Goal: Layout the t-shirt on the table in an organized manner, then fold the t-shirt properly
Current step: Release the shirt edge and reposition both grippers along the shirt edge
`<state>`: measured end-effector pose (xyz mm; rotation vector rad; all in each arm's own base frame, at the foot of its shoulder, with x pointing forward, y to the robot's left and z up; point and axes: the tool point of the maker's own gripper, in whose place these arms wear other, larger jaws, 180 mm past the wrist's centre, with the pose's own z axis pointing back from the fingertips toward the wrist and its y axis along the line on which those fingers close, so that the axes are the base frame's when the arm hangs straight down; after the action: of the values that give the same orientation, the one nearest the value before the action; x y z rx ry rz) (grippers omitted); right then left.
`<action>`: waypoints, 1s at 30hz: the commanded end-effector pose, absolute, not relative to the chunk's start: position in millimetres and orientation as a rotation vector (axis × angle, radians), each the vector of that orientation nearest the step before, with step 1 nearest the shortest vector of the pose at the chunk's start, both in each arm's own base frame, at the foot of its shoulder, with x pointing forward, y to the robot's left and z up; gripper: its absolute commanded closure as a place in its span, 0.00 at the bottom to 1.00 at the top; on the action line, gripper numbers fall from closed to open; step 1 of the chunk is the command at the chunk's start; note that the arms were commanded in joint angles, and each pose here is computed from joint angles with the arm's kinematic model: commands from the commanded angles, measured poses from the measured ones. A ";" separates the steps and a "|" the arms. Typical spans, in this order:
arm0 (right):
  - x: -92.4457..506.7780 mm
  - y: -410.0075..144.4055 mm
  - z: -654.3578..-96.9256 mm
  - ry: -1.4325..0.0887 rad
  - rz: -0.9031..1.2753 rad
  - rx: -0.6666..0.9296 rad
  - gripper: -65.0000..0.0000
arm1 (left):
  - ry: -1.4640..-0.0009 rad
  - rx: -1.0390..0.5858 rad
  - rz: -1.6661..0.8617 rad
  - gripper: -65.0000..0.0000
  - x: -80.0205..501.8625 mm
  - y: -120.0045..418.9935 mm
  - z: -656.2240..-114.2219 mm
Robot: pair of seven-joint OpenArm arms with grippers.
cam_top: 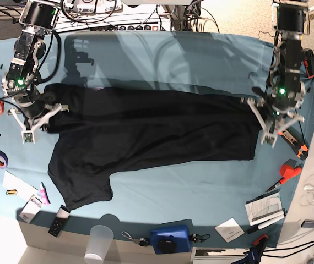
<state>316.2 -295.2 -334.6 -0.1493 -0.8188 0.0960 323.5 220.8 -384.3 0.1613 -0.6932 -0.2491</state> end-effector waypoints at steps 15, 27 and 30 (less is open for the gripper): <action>351.8 -330.9 -210.8 -1.184 0.007 -0.182 0.79 | -0.840 0.334 -0.147 0.47 338.4 237.9 -303.2; 334.8 -324.8 -244.5 -1.042 0.074 -0.161 0.78 | -0.916 0.222 -0.229 0.47 338.0 212.0 -324.5; 335.8 -326.2 -241.7 -1.050 0.072 -0.164 0.78 | -0.907 0.249 -0.241 0.47 337.7 216.0 -325.8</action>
<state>328.9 -321.4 -261.8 -0.1407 -0.9875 0.0604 327.8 212.6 -342.3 0.2312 -0.8500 -0.2373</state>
